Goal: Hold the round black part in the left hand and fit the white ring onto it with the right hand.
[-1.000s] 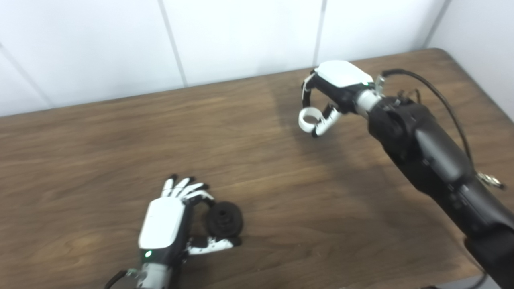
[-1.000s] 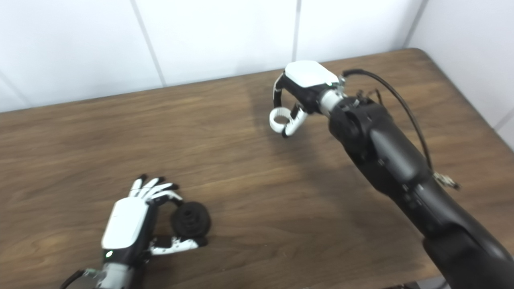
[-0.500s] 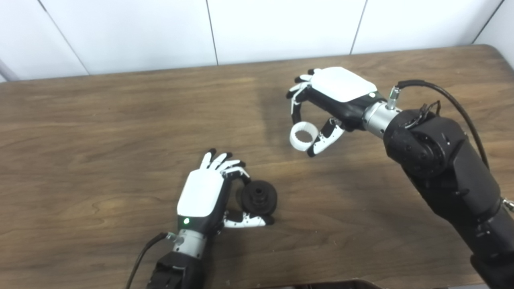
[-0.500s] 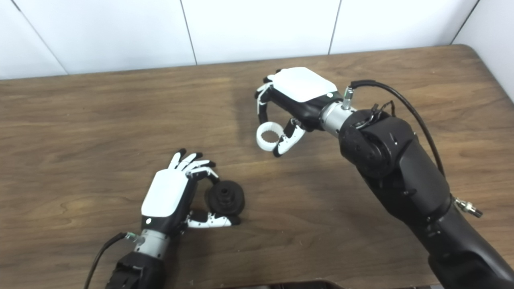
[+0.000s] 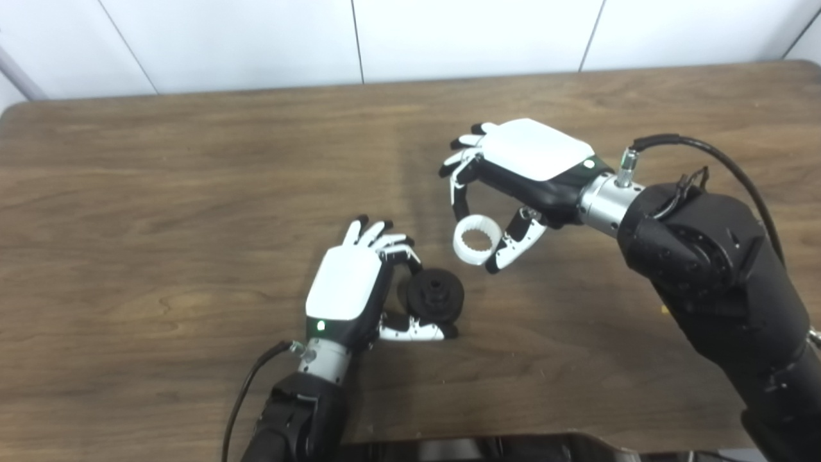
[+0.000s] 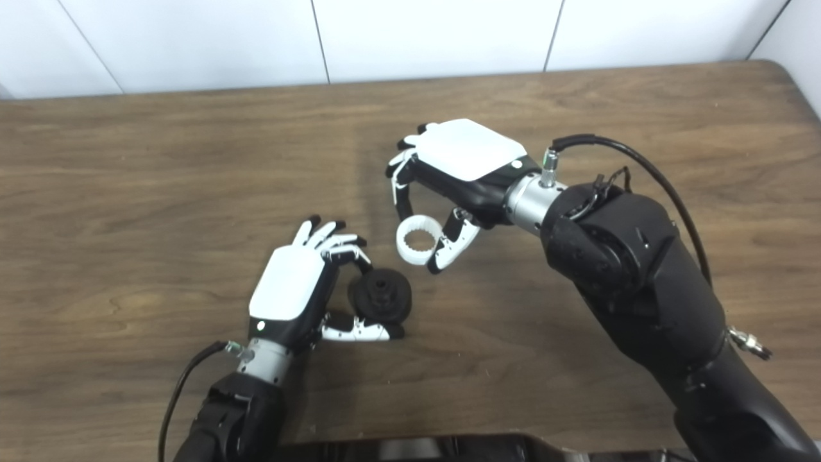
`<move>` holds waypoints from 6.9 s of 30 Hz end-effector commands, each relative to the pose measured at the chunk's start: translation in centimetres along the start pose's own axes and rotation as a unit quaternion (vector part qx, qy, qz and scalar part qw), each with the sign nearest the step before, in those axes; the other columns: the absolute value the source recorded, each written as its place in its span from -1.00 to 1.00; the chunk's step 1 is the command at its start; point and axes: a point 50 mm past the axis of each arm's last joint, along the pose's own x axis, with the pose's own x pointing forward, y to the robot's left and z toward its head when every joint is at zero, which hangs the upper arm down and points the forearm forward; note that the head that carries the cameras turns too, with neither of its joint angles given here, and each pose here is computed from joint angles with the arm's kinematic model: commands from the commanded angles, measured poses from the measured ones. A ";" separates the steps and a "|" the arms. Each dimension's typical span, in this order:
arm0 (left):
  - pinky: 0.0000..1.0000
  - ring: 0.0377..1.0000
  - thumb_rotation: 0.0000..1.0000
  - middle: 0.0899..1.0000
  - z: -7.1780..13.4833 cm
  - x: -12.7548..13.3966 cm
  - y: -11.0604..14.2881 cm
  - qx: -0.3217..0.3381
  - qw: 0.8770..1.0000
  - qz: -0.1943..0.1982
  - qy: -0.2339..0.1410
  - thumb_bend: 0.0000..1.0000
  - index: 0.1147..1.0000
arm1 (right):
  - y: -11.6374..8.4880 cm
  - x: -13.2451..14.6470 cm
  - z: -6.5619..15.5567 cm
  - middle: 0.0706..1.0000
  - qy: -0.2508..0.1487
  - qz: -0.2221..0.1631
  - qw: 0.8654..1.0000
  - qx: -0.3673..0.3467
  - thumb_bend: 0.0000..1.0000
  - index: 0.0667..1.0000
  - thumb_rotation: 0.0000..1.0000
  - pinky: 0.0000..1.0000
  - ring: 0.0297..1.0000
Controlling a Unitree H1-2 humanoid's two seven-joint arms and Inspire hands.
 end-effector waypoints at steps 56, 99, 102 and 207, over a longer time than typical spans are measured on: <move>1.00 0.78 -0.90 0.50 1.5 0.8 1.0 0.006 1.000 0.012 -0.016 0.05 -0.17 | 1.1 1.1 2.1 0.63 -0.042 -0.005 0.999 -0.017 0.05 -0.11 -0.72 1.00 0.89; 1.00 0.79 -0.90 0.49 1.8 1.1 0.9 0.010 1.000 0.012 -0.017 0.05 -0.17 | 2.0 1.4 2.0 0.61 -0.042 0.009 0.999 -0.002 0.05 -0.11 -0.73 1.00 0.89; 1.00 0.79 -0.90 0.50 1.9 1.1 0.9 0.011 1.000 0.011 -0.018 0.05 -0.17 | 2.1 1.4 2.0 0.61 -0.042 0.009 0.999 -0.003 0.05 -0.11 -0.73 1.00 0.88; 1.00 0.80 -0.89 0.50 1.4 1.0 1.0 0.009 1.000 0.009 -0.020 0.05 -0.17 | 1.2 0.0 -0.2 0.71 -0.003 -0.017 1.000 -0.001 1.00 0.08 -0.53 1.00 0.96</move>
